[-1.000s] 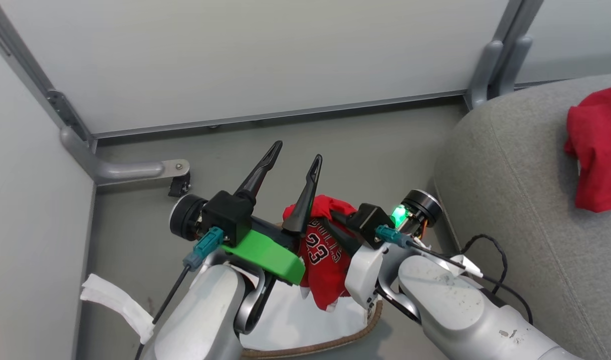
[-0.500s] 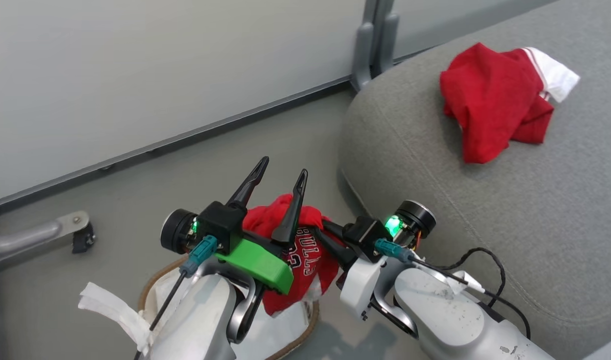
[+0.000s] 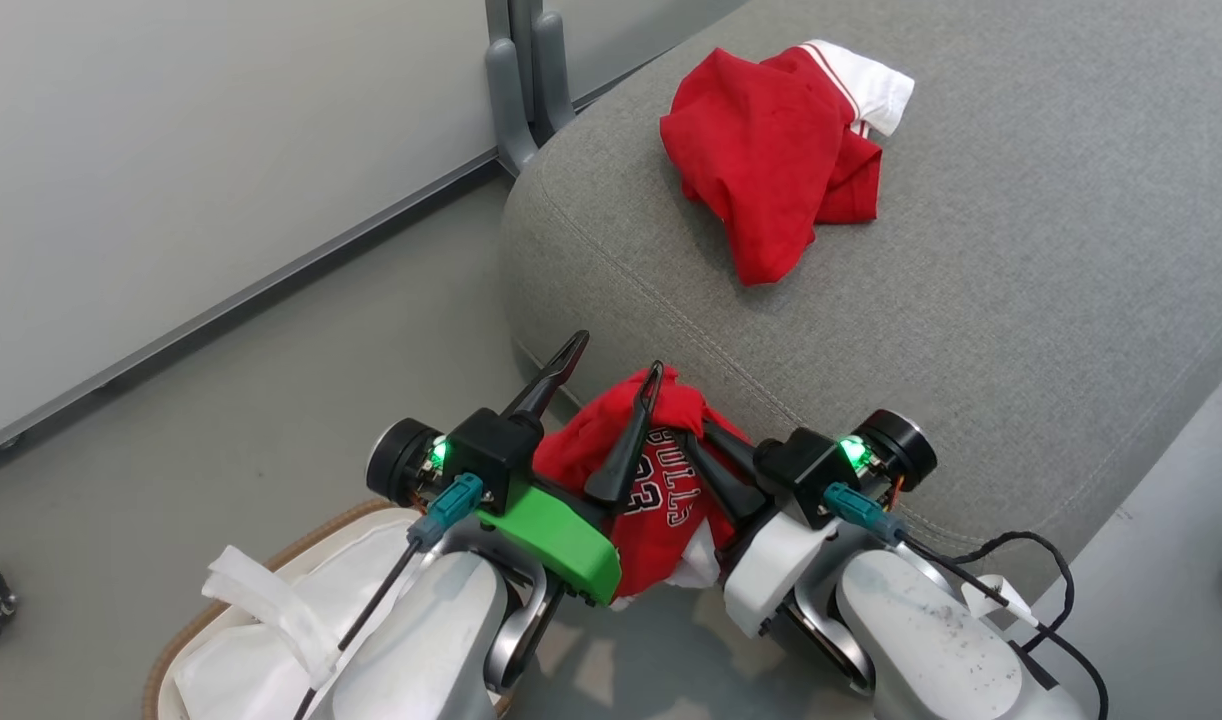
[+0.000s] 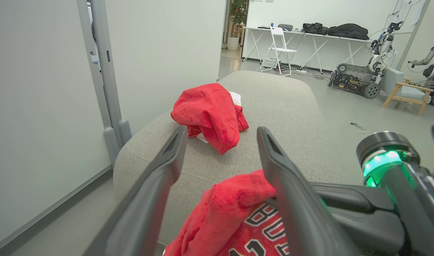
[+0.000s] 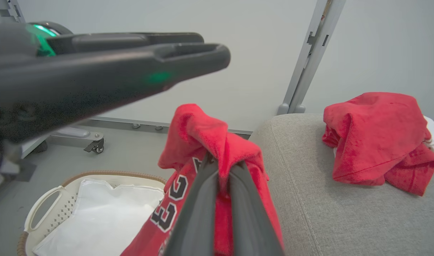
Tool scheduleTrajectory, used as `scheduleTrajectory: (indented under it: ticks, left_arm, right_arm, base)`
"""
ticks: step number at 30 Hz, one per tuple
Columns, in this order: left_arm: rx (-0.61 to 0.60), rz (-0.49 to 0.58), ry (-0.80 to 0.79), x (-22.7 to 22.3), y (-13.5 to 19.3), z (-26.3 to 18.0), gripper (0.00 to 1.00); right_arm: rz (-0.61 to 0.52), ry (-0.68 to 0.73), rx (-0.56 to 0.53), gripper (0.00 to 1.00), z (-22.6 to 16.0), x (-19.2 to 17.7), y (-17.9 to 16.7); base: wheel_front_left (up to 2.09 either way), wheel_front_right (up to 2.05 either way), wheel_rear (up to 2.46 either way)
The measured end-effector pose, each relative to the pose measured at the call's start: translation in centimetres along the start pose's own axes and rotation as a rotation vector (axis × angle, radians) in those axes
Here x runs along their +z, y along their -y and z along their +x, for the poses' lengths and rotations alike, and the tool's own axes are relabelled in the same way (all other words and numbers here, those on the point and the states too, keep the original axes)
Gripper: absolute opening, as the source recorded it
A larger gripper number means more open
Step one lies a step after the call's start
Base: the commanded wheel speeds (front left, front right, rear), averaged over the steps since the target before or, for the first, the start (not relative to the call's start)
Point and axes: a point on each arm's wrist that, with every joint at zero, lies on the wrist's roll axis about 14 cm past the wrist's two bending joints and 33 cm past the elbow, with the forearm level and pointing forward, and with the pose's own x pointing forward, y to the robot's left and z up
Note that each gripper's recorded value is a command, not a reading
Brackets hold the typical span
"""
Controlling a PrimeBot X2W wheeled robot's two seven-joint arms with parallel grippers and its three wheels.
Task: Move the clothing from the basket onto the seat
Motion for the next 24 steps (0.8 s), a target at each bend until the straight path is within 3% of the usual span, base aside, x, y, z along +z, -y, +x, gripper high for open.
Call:
scheduleTrajectory:
  ticks: [7, 24]
  left_arm:
    - [-0.039, -0.030, -0.018, -1.3, 0.4, 0.8, 1.00]
    - [0.034, -0.055, -0.041, -4.7, -5.6, 0.0, 1.00]
  right_arm:
    - [-0.100, 0.051, -0.098, 0.00, -0.5, 2.0, 4.5]
    - [-0.646, 0.190, -0.299, 0.00, 4.5, 15.7, 20.0]
  base:
    - [0.00, 0.00, 0.00]
    - [0.00, 0.00, 0.00]
